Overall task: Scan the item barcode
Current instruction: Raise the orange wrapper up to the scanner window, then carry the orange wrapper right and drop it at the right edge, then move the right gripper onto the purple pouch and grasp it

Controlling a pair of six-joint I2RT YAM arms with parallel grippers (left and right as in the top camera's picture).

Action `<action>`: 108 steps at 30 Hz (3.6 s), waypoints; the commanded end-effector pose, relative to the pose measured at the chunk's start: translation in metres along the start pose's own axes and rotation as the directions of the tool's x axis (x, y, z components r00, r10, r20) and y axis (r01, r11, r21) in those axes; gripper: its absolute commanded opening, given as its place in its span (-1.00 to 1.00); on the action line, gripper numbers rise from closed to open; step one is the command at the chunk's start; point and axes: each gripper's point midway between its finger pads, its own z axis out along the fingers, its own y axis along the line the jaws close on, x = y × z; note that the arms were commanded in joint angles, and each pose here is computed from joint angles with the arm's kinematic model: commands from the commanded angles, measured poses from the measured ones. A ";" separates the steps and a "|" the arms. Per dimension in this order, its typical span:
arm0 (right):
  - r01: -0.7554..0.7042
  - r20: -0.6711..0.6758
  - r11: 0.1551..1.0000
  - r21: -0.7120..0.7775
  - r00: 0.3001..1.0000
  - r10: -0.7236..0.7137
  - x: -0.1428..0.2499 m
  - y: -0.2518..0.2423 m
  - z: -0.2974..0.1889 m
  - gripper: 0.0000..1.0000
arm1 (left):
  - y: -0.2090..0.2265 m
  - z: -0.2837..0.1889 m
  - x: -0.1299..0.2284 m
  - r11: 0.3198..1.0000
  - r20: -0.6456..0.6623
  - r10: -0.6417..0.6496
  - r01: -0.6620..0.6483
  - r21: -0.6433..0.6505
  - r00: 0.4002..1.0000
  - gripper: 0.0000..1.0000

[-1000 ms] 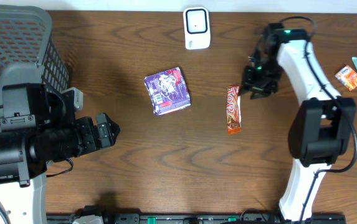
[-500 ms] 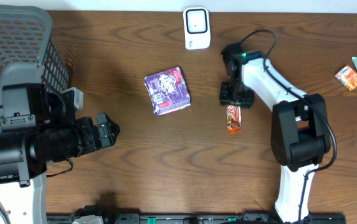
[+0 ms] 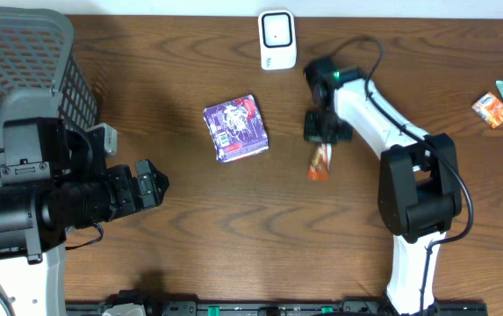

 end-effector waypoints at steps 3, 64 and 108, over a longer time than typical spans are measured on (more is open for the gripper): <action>0.126 0.267 0.988 -0.086 0.959 -0.098 -0.069 0.034 -0.056 -0.98 | 0.000 0.000 0.001 1.000 -0.005 0.000 0.000 0.003 1.000 0.96; -0.291 0.337 0.935 -0.203 0.876 0.346 -0.141 -0.243 -0.061 0.51 | 0.000 0.000 0.001 1.000 -0.005 0.000 0.000 0.003 1.000 0.96; 0.313 0.202 0.865 -0.393 0.947 -0.251 0.001 0.172 -0.045 0.99 | 0.000 0.000 0.001 1.000 -0.005 0.000 0.000 0.003 1.000 0.96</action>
